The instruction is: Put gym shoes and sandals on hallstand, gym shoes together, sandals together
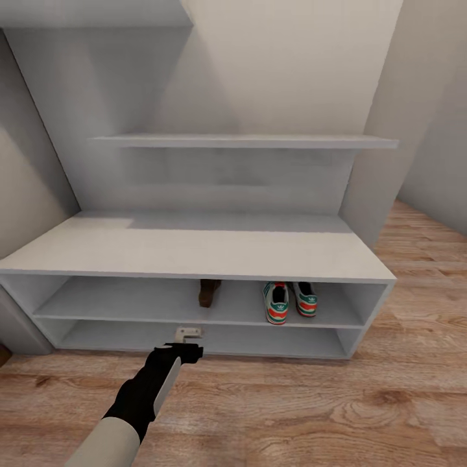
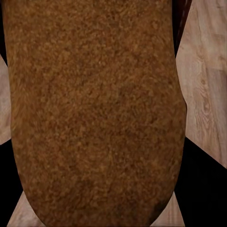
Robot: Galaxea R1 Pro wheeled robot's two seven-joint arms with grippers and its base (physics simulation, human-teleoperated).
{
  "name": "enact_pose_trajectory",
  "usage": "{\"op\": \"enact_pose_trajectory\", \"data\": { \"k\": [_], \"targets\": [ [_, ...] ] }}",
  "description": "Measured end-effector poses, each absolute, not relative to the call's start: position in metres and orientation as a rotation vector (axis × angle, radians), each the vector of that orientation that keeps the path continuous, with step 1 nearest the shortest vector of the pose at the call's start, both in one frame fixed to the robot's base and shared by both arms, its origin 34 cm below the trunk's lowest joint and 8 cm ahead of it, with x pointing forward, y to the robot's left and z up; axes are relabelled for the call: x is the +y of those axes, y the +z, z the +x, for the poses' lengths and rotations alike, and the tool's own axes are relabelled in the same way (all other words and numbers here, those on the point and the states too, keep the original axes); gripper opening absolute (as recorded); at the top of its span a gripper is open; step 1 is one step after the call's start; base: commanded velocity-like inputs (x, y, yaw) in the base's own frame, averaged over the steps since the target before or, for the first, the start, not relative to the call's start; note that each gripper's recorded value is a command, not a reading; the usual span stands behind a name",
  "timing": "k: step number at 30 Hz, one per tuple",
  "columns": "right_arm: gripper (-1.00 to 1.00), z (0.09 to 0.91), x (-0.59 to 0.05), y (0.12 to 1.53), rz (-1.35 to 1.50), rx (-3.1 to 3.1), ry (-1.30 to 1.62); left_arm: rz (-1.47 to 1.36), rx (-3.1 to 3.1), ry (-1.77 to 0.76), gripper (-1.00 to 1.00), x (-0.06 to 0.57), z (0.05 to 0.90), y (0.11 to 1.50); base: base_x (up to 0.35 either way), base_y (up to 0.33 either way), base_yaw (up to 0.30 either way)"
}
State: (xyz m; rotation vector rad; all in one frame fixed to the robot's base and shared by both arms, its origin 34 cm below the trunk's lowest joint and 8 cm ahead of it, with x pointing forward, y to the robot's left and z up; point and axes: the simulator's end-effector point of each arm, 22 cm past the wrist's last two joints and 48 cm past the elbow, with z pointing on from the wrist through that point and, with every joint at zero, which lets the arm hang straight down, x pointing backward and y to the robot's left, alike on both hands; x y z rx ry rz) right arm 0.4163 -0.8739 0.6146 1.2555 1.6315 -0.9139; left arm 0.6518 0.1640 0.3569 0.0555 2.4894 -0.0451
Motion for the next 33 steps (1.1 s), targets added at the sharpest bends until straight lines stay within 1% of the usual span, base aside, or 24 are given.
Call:
{"op": "enact_pose_trajectory", "data": {
  "k": [7, 11, 23, 33],
  "targets": [
    [-1.00, 0.406, -0.877, 0.612, 1.297, 1.607, -0.902, 0.054, 2.528, -0.007, 1.00, 0.170, 0.645, 0.352, -0.003, 0.004, 0.000],
    [-1.00, 0.400, -0.879, 0.611, 1.320, 1.591, -0.897, 0.059, 2.551, -0.005, 1.00, 0.170, 0.641, 0.349, -0.090, 0.117, 0.000],
    [-1.00, 0.392, -0.881, 0.611, 1.347, 1.573, -0.891, 0.057, 2.552, -0.005, 1.00, 0.170, 0.641, 0.349, -0.180, 0.260, 0.000],
    [-1.00, 0.393, -0.881, 0.611, 1.343, 1.575, -0.892, 0.056, 2.552, -0.005, 1.00, 0.171, 0.641, 0.349, -0.129, 0.287, 0.000]
  ]
}}
